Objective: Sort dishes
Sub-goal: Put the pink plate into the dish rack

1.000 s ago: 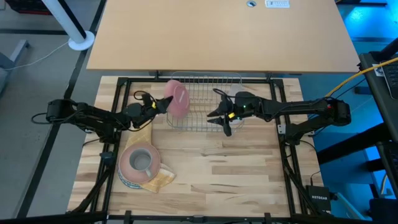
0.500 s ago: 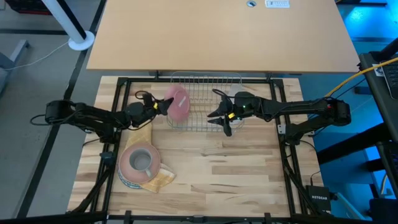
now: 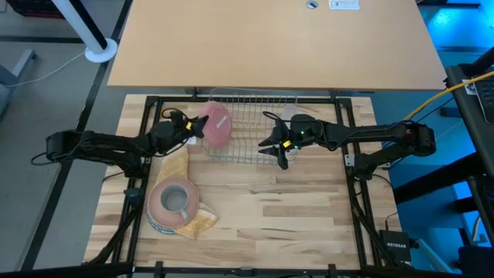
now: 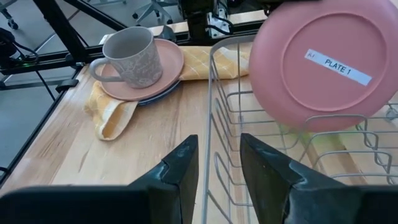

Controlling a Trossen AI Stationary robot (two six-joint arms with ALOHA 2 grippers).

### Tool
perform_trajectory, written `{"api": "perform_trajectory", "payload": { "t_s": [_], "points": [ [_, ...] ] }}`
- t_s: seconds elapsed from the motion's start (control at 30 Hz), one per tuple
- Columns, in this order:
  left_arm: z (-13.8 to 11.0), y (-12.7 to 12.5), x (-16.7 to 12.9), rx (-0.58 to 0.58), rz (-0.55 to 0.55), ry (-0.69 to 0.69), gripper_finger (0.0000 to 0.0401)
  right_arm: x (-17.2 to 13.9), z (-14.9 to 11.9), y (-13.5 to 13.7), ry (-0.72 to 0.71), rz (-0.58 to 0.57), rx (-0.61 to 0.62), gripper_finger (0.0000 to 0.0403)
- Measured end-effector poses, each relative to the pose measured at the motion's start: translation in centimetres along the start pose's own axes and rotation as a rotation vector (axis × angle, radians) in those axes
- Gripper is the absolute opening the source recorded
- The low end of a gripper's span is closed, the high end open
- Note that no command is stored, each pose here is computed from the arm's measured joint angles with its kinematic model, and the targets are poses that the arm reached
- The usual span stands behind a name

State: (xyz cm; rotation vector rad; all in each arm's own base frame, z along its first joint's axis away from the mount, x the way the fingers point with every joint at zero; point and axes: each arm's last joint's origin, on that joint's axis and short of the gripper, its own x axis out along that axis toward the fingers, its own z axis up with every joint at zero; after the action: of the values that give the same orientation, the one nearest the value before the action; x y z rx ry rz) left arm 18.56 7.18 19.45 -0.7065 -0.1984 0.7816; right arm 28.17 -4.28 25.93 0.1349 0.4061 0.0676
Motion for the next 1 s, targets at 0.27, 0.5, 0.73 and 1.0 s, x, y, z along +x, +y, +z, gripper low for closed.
{"api": "perform_trajectory", "payload": {
  "t_s": [0.27, 0.5, 0.73, 1.0],
  "points": [
    [-0.1, -0.4, 0.0, 0.08, -0.102, 0.061, 0.0112, 0.0, 0.0, 0.0, 0.0, 0.0, -0.001, 0.0122],
    [-0.2, -0.2, 0.0, 0.259, -0.083, 0.054, 0.0136, 0.0, 0.0, 0.0, 0.0, 0.0, -0.001, 0.0122],
    [-0.2, 0.0, 0.0, 0.351, -0.043, 0.044, 0.0195, 0.0, 0.0, 0.0, 0.003, 0.0, -0.002, 0.0122],
    [0.4, 0.3, -1.2, 0.426, -0.009, 0.081, 0.0204, 0.0, -0.4, 0.0, 0.04, -0.002, -0.013, 0.0122]
  ]
}}
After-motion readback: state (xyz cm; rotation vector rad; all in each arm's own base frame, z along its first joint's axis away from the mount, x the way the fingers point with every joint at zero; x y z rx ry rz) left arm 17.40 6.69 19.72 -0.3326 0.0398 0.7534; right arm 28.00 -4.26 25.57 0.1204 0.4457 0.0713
